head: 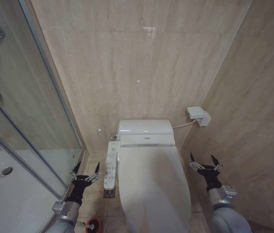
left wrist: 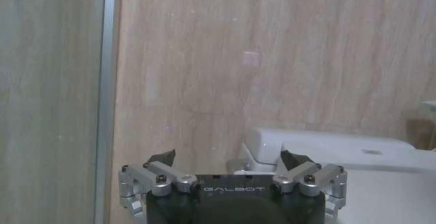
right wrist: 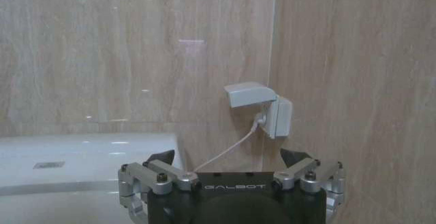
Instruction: Open the toilet lid, clean the toilet bowl with a toilet brush, close the toilet lid, and flush.
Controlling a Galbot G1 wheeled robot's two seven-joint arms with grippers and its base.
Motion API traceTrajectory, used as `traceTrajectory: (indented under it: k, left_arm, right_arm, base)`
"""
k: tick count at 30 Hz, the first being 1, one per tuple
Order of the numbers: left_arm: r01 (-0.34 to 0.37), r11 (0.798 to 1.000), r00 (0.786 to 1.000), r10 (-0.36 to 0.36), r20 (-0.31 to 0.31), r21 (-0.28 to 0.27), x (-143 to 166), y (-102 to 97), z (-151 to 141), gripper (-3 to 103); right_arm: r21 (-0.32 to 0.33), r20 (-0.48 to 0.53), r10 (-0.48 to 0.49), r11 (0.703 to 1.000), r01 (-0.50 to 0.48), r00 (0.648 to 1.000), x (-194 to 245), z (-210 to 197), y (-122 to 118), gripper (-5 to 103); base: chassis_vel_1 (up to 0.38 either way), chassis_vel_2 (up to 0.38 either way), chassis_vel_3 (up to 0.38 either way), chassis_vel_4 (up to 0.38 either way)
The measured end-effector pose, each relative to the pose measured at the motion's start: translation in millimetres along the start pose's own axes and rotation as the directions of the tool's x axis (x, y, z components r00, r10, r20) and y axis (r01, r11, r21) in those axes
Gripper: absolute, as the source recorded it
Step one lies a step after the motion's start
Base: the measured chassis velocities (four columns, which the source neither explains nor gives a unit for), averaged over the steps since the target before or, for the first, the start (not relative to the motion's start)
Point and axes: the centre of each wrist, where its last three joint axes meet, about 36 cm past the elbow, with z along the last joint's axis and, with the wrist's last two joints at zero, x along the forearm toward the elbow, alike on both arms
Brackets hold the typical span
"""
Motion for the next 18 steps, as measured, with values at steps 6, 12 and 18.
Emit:
traceTrajectory:
  k: [6, 12, 18]
  left_arm:
    - [0.072, 0.996, 0.996, -0.074, -0.052, -0.045, 13, 24.1, -42, 100]
    - [0.075, 0.996, 0.996, -0.078, -0.051, -0.05, 15, 28.1, -44, 100]
    - [0.049, 0.998, 0.998, -0.051, -0.029, -0.047, 9, 29.9, -45, 100]
  right_arm:
    - [0.0, 0.0, 0.0, 1.0, 0.0, 1.0, 0, 0, 0, 100]
    - [0.0, 0.0, 0.0, 1.0, 0.0, 1.0, 0, 0, 0, 100]
    - [0.0, 0.0, 0.0, 1.0, 0.0, 1.0, 0, 0, 0, 100]
  base:
    - [0.0, 0.0, 0.0, 0.0]
    - [0.0, 0.0, 0.0, 0.0]
    - [0.0, 0.0, 0.0, 0.0]
